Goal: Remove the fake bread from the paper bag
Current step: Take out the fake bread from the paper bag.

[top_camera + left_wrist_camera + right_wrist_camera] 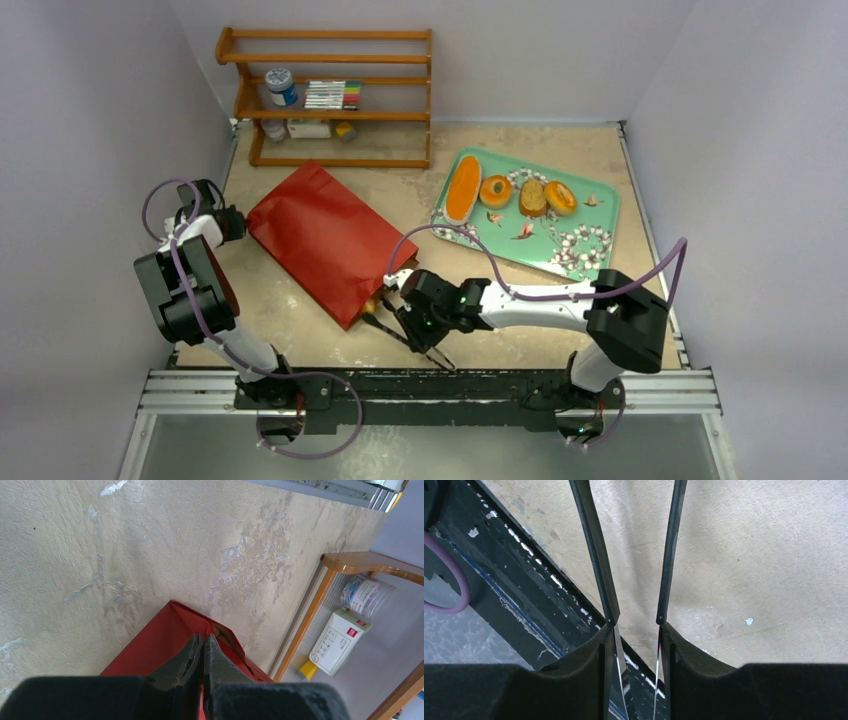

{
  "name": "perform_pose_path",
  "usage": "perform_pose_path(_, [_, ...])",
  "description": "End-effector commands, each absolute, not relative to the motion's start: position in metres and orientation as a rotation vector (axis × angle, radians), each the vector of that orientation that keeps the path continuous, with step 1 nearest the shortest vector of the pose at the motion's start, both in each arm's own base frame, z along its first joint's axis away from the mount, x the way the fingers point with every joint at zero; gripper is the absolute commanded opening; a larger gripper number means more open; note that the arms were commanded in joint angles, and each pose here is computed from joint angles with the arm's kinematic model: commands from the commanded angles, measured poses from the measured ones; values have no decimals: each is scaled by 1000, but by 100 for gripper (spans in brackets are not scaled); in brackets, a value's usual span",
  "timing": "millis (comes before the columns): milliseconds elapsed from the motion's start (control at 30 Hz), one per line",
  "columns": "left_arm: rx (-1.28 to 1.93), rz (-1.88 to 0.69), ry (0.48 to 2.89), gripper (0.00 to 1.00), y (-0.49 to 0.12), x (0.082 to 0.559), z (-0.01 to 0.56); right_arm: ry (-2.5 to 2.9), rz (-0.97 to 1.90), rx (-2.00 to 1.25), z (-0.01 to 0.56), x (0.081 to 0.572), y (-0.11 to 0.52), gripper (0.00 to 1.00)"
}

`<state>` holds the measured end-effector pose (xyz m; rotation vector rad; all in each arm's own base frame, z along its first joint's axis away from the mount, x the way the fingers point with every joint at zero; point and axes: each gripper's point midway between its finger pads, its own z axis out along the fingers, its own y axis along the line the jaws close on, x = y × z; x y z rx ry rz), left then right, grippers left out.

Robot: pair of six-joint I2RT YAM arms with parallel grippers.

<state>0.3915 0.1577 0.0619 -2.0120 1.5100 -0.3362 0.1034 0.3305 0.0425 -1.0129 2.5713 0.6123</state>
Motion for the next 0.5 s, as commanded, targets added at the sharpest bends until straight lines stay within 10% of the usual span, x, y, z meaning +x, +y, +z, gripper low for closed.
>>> perform_pose_path(0, [-2023, -297, 1483, 0, 168, 389, 59, 2527, 667, -1055, 53, 104, 346, 39])
perform_pose_path(467, [-2027, -299, 1486, 0, 167, 389, 55, 2520, 666, -1041, 53, 114, 362, 39])
